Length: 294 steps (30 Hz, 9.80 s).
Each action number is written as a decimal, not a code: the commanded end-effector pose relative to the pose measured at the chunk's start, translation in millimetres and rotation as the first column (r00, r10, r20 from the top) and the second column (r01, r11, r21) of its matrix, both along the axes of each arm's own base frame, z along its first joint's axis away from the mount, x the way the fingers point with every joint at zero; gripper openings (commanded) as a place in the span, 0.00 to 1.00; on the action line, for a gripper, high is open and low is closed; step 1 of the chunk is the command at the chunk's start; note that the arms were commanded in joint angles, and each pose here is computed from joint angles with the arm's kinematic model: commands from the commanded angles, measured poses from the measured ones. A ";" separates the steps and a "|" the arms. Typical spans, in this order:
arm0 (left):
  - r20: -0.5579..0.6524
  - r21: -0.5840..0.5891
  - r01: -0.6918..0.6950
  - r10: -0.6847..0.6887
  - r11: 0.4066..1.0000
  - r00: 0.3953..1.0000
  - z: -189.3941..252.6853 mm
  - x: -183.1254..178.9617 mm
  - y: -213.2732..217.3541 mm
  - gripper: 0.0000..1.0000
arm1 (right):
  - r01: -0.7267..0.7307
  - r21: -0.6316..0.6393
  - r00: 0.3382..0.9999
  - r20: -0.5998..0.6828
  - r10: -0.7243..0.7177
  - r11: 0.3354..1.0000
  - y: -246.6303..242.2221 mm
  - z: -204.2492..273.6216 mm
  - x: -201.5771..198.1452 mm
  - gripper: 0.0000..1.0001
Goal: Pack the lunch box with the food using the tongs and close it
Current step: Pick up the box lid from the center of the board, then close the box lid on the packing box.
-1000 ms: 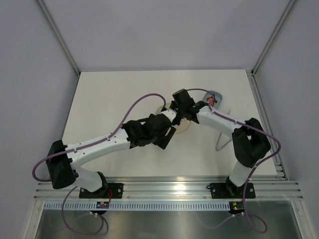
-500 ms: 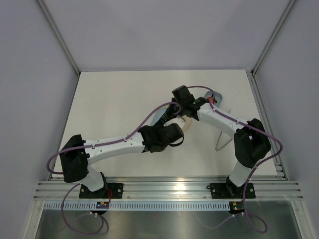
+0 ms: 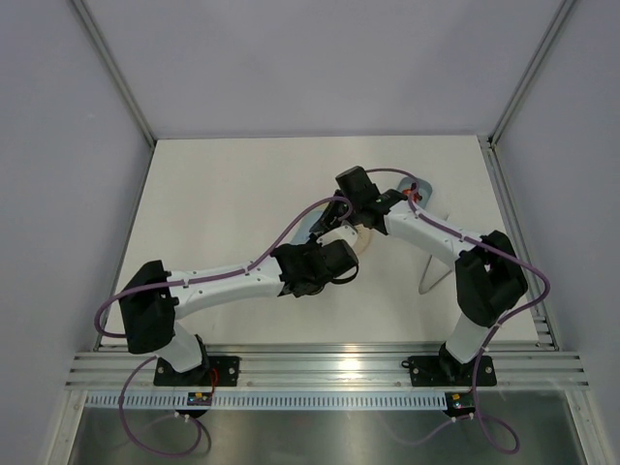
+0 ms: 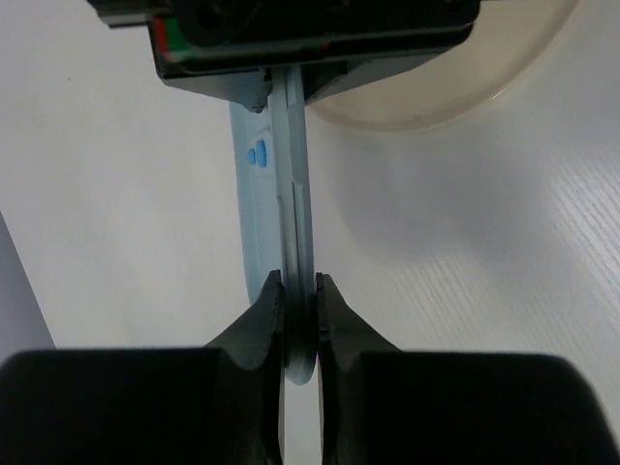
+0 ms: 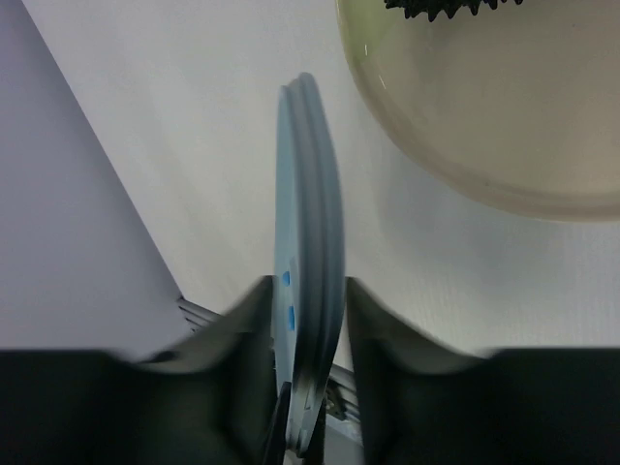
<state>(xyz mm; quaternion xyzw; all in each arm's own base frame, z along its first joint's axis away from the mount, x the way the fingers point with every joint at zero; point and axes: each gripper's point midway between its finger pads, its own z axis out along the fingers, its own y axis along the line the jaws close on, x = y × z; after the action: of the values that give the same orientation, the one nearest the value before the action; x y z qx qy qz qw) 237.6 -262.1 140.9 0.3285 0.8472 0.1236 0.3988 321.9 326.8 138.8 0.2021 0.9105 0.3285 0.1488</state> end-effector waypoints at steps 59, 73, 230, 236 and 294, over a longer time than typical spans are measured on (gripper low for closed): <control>-0.017 -0.989 -0.111 -0.669 -0.099 0.743 215.7 -7.3 -12.6 0.00 | -0.615 0.422 0.486 0.868 -0.101 0.666 -74.7 212.6 -66.4 0.54; -0.039 -0.989 -0.124 -0.665 -0.081 0.746 207.2 -4.1 -14.0 0.00 | -0.628 0.374 0.464 0.884 -0.057 0.682 -72.2 226.0 -66.8 0.28; -0.254 -0.918 -0.128 -0.309 0.374 0.916 131.6 2.9 39.3 0.99 | 0.103 -0.383 0.986 0.163 -0.043 0.918 -299.0 5.8 156.8 0.00; -0.251 -0.916 -0.123 -0.305 0.383 0.919 132.5 -0.1 41.7 0.99 | 0.095 -0.404 0.994 0.084 -0.066 0.910 -297.7 -38.2 163.1 0.00; -0.275 -0.907 -0.143 -0.301 0.396 0.913 122.8 -3.1 43.1 0.99 | 0.101 -0.519 0.994 0.083 -0.068 0.849 -283.2 -55.0 188.4 0.00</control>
<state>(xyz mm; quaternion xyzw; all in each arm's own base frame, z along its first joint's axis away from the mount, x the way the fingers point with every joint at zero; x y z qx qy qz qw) 235.6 -221.8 259.1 0.1094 0.8251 -0.4523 0.3204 511.2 47.8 126.3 0.1713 0.9369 0.1004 0.2876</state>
